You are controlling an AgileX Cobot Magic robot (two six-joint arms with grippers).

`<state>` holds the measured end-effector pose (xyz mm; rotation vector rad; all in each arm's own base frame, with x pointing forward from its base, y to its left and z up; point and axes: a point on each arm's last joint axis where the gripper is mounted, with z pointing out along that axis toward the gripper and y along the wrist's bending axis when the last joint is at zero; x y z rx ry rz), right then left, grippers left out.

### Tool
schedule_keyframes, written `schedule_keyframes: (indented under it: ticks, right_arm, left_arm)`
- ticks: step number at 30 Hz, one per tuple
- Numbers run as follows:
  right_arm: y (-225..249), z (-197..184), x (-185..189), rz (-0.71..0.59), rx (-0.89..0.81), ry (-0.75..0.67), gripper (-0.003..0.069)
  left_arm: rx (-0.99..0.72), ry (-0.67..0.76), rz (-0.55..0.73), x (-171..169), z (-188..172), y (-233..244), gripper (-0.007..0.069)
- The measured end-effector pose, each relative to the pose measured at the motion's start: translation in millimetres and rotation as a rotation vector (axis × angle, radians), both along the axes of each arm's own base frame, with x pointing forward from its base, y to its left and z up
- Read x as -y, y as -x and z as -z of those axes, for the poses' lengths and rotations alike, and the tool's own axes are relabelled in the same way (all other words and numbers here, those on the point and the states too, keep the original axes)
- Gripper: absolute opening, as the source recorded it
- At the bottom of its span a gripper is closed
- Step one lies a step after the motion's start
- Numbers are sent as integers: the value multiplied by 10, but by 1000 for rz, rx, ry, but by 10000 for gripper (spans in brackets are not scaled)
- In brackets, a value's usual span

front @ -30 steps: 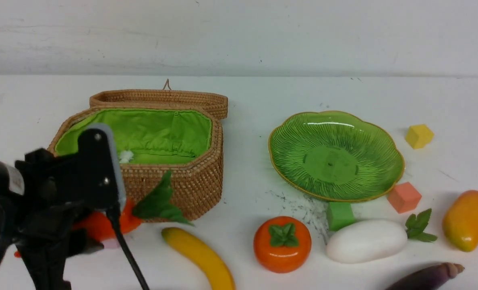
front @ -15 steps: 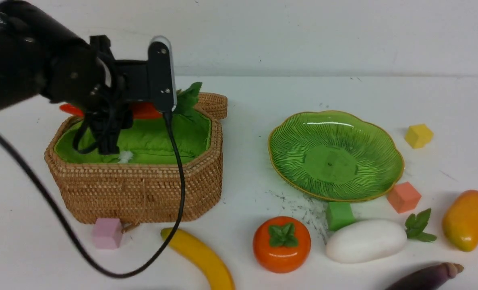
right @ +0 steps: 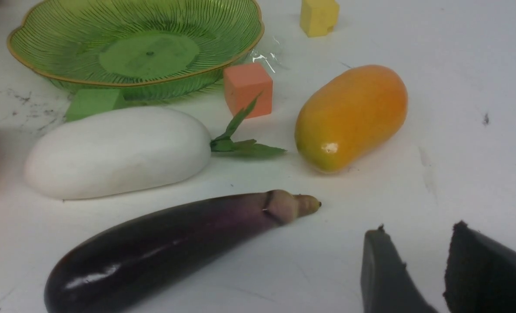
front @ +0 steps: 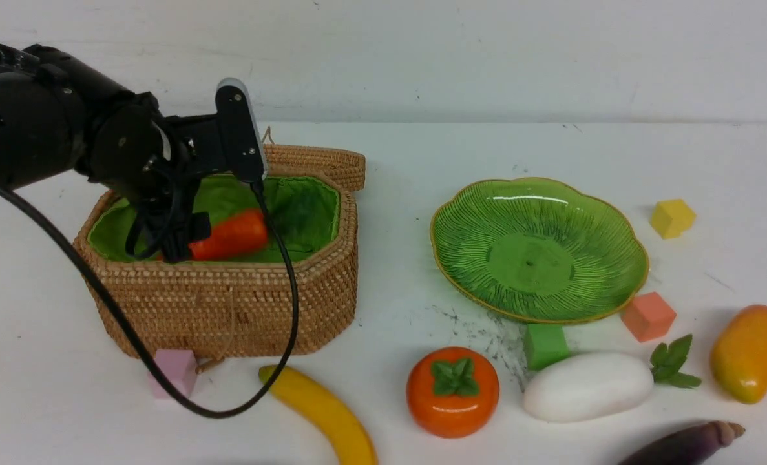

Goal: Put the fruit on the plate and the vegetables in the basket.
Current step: Use the left arm to grab a carrot and put it into the left basket, then use the left arm to grab a peach and put it into the right plate

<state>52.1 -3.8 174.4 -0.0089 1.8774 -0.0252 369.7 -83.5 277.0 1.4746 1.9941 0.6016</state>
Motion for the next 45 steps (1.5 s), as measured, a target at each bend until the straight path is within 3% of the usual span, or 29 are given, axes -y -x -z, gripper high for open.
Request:
schedule_keyframes:
  ticks: [5,13,16,19,24,31,38,45]
  right_arm:
    - [0,0,0,0,0,0,242]
    - [0,0,0,0,0,0,242]
    - [0,0,0,0,0,0,242]
    - [0,0,0,0,0,0,242]
    - [0,0,0,0,0,0,242]
    - [0,0,0,0,0,0,242]
    - [0,0,0,0,0,0,242]
    - [0,0,0,0,0,0,242]
  left_arm:
    - [-70,135,-70,-29,-155,336,652]
    - [-102,551,-153,-28,-635,1162,518]
    - [-175,789,-216,7,-751,1506,443]
    - [-264,851,-238,33,-705,1636,405]
    - [-490,838,-275,72,-466,1798,324]
    - [-524,835,-273,79,-458,1829,227]
    - [-505,825,-280,66,-455,1815,222]
    - [-533,887,-416,57,-449,1813,265]
